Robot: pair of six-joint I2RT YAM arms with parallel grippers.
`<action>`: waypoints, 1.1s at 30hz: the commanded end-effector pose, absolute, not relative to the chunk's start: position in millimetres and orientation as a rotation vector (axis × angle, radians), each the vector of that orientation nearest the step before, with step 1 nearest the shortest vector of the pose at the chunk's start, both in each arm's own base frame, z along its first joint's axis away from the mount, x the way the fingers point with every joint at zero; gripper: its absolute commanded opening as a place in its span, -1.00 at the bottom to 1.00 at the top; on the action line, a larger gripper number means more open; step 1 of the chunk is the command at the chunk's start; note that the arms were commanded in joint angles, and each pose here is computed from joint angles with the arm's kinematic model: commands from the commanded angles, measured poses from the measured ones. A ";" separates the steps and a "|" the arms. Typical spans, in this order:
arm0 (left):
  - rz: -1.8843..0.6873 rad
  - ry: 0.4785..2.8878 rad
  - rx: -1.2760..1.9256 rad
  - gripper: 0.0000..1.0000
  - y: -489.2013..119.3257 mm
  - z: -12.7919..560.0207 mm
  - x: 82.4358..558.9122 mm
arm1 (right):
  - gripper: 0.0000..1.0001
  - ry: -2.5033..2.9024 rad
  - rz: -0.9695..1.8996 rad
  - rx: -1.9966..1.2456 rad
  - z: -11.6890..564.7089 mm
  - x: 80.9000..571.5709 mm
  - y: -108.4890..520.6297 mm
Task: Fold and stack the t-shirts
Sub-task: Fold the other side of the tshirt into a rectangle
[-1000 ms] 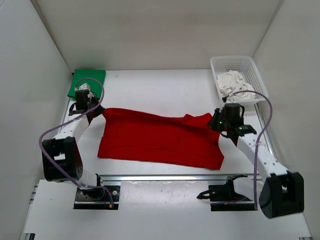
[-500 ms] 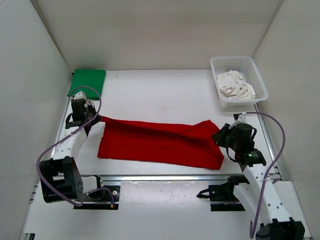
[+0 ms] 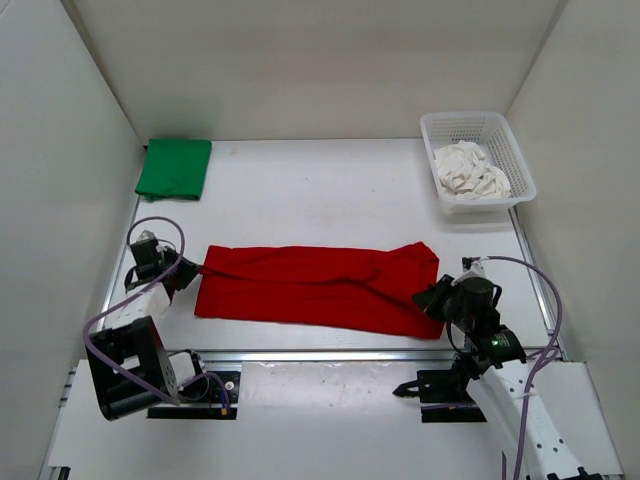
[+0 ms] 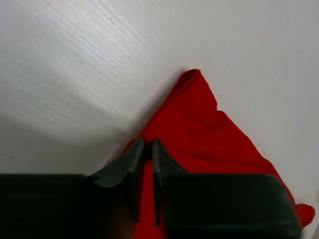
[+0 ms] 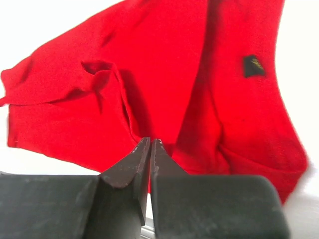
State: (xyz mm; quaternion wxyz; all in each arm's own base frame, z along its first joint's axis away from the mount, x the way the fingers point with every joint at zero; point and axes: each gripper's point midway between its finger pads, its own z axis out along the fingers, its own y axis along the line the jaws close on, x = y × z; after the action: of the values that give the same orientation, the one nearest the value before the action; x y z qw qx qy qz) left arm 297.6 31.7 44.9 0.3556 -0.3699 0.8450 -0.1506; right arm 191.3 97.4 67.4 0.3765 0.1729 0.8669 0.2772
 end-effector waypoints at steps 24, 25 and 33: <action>-0.616 2.011 -0.483 -0.67 -102.4 98.6 306.7 | -0.51 2.235 0.653 -0.183 114.3 273.0 182.9; -0.653 2.032 -0.444 -0.68 -115.5 93.8 300.0 | -0.36 2.248 0.649 -0.209 110.8 277.7 189.9; -0.738 2.097 -0.259 -0.68 -158.9 76.0 266.3 | -0.10 2.302 0.617 -0.266 85.0 285.9 198.8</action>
State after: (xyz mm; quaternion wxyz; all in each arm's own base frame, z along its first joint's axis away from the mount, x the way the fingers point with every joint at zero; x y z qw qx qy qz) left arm 269.2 -150.8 71.6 0.4238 -0.1185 0.8527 -0.2815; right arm 273.3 193.6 80.5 0.3406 -0.0834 0.9053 0.2397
